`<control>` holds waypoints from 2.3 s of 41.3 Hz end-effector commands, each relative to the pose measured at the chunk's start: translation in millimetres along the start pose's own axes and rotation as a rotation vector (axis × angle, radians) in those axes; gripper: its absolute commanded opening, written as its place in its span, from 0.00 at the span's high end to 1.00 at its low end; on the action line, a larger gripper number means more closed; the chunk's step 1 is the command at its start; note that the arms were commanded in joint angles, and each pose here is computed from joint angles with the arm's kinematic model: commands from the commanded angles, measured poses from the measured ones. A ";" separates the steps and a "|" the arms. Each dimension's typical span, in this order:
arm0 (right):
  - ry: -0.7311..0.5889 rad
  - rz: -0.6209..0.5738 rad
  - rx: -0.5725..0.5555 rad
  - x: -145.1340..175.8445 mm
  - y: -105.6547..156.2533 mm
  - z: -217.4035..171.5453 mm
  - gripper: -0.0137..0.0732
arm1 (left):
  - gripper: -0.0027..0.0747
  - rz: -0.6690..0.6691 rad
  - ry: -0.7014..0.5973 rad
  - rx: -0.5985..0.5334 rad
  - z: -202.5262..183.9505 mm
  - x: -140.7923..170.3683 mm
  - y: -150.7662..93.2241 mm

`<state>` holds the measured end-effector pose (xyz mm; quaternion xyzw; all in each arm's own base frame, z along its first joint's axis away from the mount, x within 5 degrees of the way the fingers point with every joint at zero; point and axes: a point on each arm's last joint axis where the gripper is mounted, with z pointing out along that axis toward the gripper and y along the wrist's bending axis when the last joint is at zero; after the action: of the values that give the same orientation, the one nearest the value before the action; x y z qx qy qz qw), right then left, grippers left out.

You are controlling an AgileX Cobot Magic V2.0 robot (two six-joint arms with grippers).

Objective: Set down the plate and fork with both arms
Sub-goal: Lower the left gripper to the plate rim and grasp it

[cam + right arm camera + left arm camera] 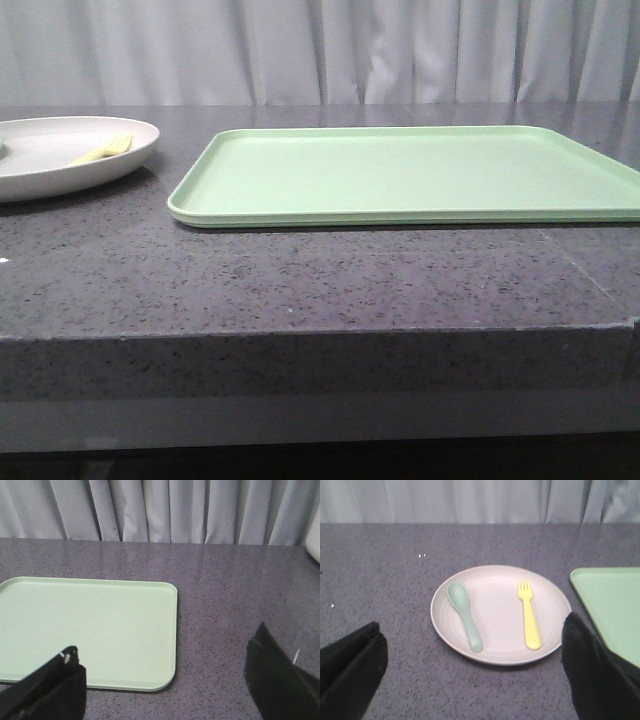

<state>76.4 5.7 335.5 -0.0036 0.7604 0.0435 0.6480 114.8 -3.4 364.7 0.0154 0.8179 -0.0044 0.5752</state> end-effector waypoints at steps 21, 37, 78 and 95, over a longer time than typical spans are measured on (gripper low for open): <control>-0.096 -0.014 0.003 -16.9 0.3 -1.4 0.09 | 0.19 -0.168 0.440 -0.079 132.4 -39.4 48.6; -0.096 -0.014 0.003 -16.9 0.3 -1.4 0.09 | 0.36 -0.367 0.525 0.063 199.9 -30.0 85.4; -0.096 -0.014 0.003 -16.9 0.3 -1.4 0.09 | 0.95 -0.471 0.524 0.099 258.9 3.4 95.9; -0.101 -0.013 0.003 -17.4 0.3 -1.5 0.09 | 0.99 -0.464 0.541 0.132 253.0 -2.8 92.3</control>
<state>76.4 5.6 335.5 -0.0039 0.7604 0.0427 0.6481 358.8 86.0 250.5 -0.1420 0.9332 -0.1761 0.2792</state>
